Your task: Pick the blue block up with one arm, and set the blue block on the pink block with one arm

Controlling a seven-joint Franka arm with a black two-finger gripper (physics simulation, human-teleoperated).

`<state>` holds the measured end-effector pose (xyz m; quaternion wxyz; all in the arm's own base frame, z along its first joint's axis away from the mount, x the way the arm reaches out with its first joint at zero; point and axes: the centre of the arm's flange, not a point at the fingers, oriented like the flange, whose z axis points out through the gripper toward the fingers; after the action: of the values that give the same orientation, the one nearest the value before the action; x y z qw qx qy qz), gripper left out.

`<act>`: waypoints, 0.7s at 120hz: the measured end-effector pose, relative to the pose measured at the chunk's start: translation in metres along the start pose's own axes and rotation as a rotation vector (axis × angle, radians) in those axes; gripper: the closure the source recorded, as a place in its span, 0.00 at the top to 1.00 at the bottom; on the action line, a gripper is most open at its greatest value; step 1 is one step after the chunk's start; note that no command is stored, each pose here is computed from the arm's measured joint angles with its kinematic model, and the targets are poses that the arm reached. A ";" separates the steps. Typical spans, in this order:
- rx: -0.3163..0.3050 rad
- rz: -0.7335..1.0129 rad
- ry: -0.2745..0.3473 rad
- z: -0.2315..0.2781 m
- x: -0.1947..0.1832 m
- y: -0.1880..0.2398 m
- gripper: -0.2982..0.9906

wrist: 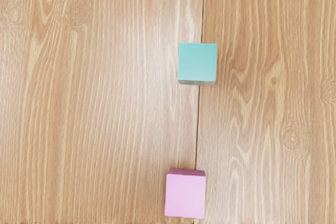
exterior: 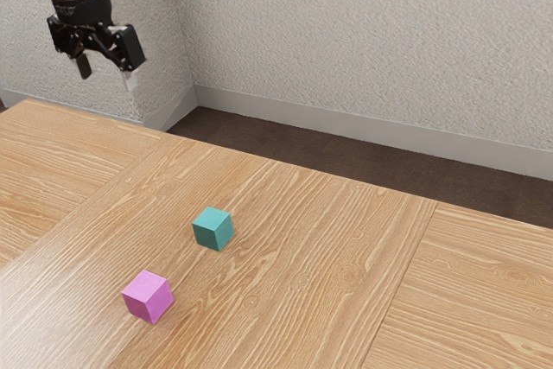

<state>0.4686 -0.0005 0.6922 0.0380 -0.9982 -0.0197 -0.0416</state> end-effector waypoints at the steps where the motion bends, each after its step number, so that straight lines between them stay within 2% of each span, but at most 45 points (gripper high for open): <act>1: 0.002 -0.002 -0.001 0.000 0.000 0.000 0.77; 20: 0.021 -0.043 -0.011 0.000 -0.004 -0.004 0.77; 32: 0.026 -0.076 -0.054 0.027 -0.001 -0.011 0.77; 44: 0.026 -0.074 -0.155 0.092 0.012 0.007 0.77; 49: 0.018 -0.083 -0.178 0.120 0.018 0.011 0.77; 74: -0.005 -0.120 -0.176 0.225 0.059 0.027 0.77; 84: -0.030 -0.140 -0.174 0.261 0.058 0.033 0.77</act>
<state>0.5493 -0.0115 0.4355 0.0182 -0.9947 -0.0920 0.0426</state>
